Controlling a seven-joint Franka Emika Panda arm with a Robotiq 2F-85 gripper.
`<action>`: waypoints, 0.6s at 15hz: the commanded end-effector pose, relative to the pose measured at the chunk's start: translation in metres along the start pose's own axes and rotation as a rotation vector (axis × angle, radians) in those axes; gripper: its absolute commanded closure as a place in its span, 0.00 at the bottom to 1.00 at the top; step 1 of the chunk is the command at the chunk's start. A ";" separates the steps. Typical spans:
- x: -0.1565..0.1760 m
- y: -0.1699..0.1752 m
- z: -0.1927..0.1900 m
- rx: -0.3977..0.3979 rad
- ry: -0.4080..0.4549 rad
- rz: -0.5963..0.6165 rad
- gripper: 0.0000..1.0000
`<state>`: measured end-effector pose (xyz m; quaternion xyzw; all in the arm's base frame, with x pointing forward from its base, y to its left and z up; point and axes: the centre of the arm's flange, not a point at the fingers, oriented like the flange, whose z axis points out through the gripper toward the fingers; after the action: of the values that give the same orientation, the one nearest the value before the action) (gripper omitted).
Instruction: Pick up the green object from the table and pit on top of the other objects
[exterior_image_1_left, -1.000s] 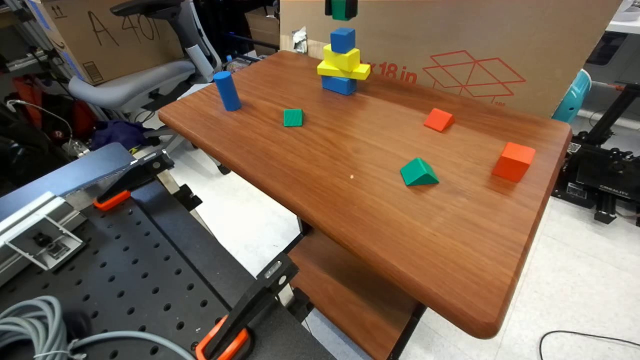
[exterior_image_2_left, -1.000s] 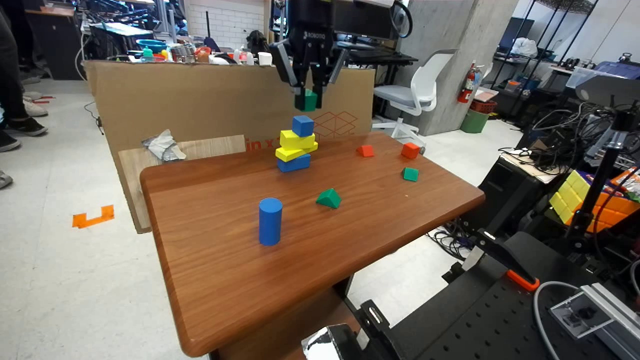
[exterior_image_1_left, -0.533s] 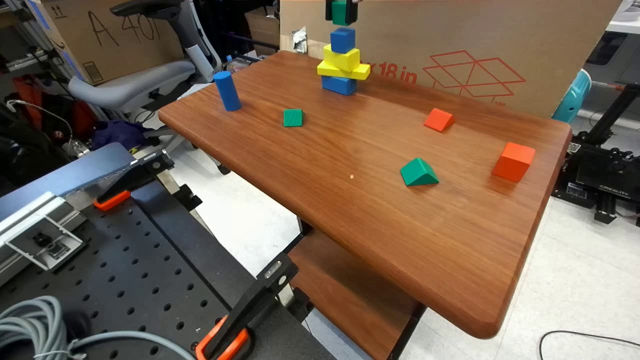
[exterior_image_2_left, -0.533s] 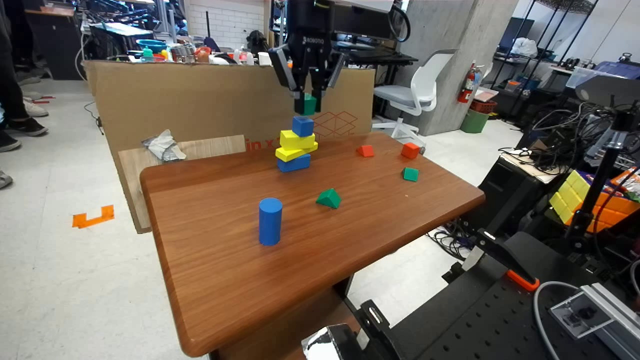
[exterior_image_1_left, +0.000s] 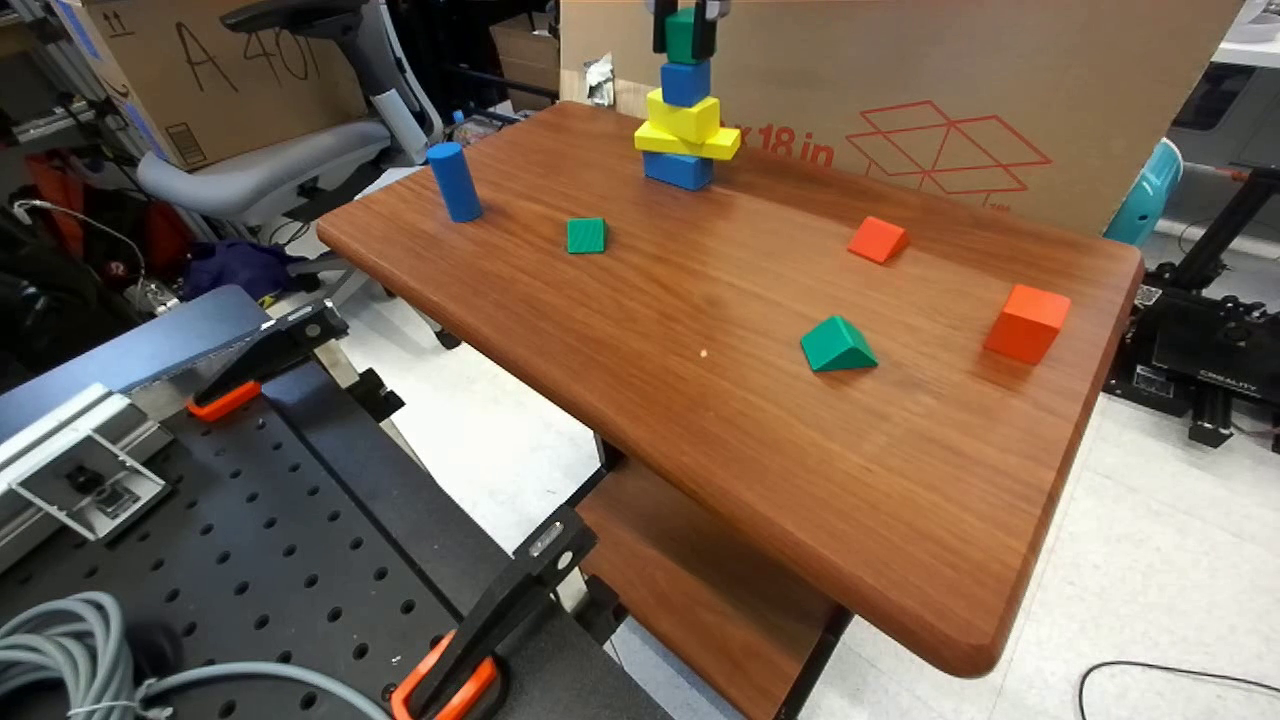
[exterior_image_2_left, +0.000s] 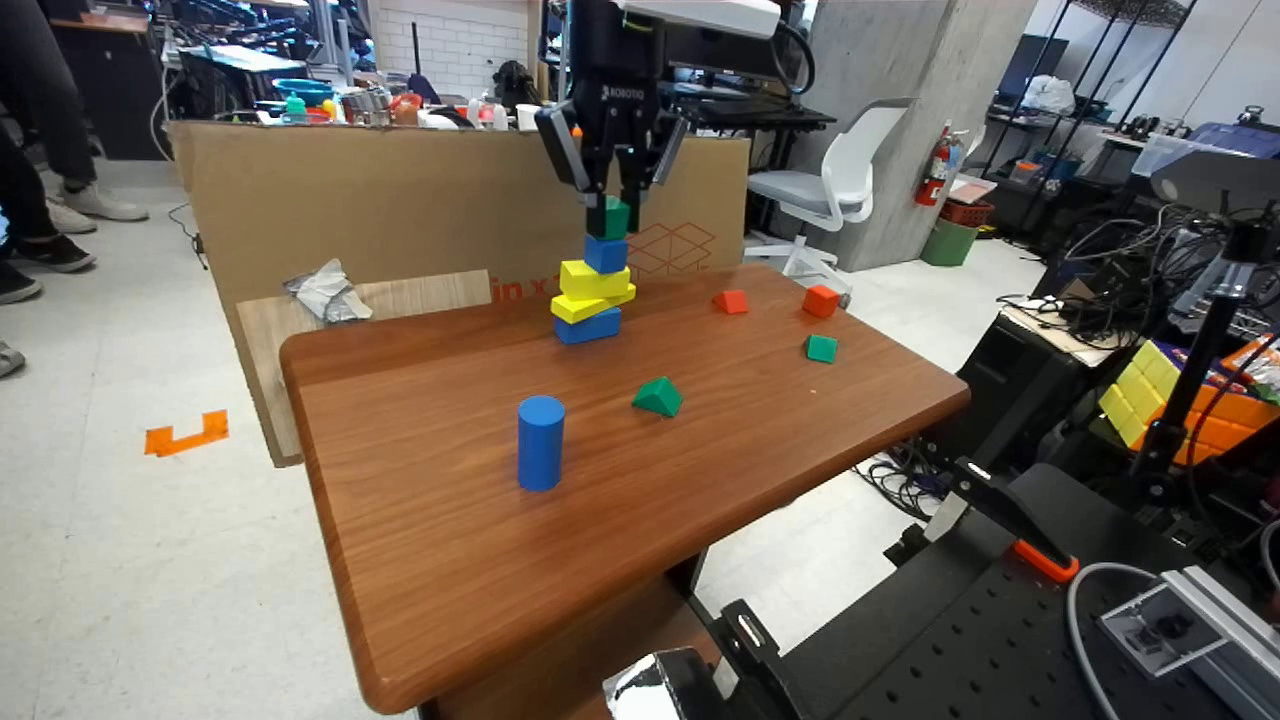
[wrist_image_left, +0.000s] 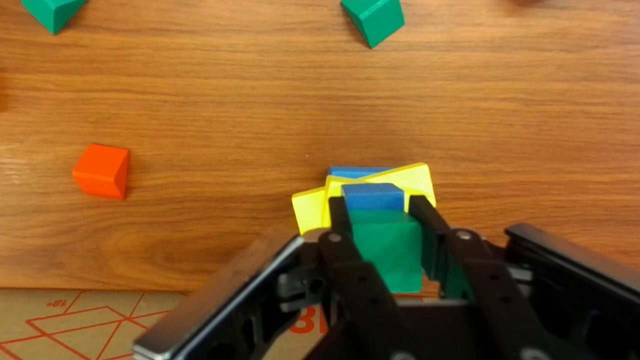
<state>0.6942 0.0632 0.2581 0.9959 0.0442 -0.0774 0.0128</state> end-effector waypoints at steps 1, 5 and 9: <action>0.008 -0.003 -0.003 0.005 -0.025 0.013 0.91; 0.007 -0.003 0.001 0.002 -0.045 0.017 0.91; 0.005 -0.004 0.001 0.002 -0.050 0.021 0.91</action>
<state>0.6914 0.0643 0.2560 0.9948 0.0420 -0.0917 0.0141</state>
